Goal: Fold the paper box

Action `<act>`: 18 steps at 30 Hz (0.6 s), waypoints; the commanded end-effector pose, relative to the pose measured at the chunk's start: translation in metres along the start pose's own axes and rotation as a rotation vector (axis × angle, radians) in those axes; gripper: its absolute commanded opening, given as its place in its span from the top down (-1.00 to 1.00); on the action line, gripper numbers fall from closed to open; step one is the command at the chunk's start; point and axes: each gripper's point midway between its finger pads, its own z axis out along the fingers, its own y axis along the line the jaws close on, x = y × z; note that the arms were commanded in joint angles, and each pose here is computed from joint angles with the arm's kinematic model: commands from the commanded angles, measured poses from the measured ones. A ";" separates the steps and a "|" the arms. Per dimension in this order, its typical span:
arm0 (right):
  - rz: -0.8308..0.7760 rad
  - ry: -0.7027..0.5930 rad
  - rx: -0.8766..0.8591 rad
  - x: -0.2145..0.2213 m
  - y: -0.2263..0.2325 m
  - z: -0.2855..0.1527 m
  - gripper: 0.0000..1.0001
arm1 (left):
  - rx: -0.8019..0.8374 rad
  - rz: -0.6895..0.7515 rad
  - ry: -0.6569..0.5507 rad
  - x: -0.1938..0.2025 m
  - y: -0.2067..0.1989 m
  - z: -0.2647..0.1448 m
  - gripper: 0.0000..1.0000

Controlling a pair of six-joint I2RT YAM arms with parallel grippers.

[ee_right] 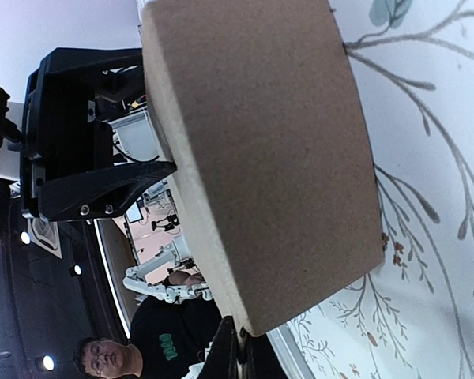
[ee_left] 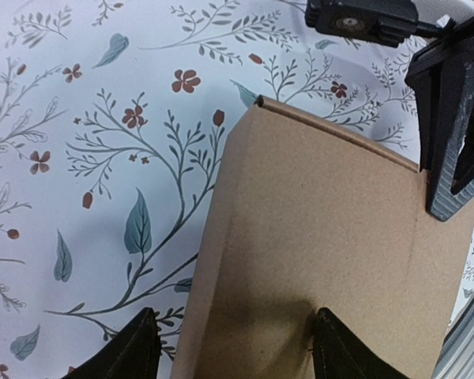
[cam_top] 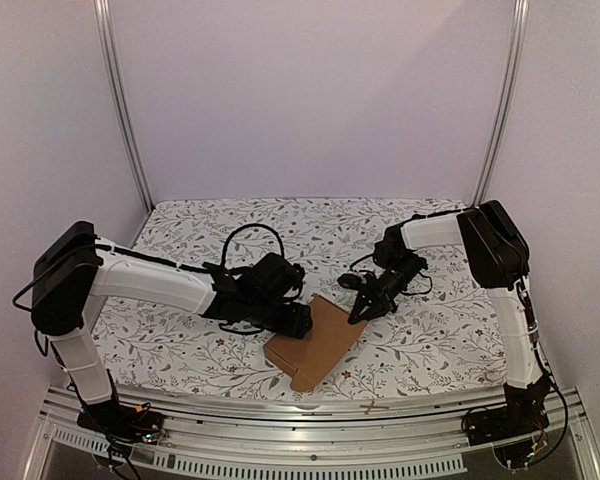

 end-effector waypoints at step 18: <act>0.065 0.027 0.006 0.005 -0.021 0.014 0.59 | 0.170 0.214 -0.064 -0.004 -0.033 -0.025 -0.28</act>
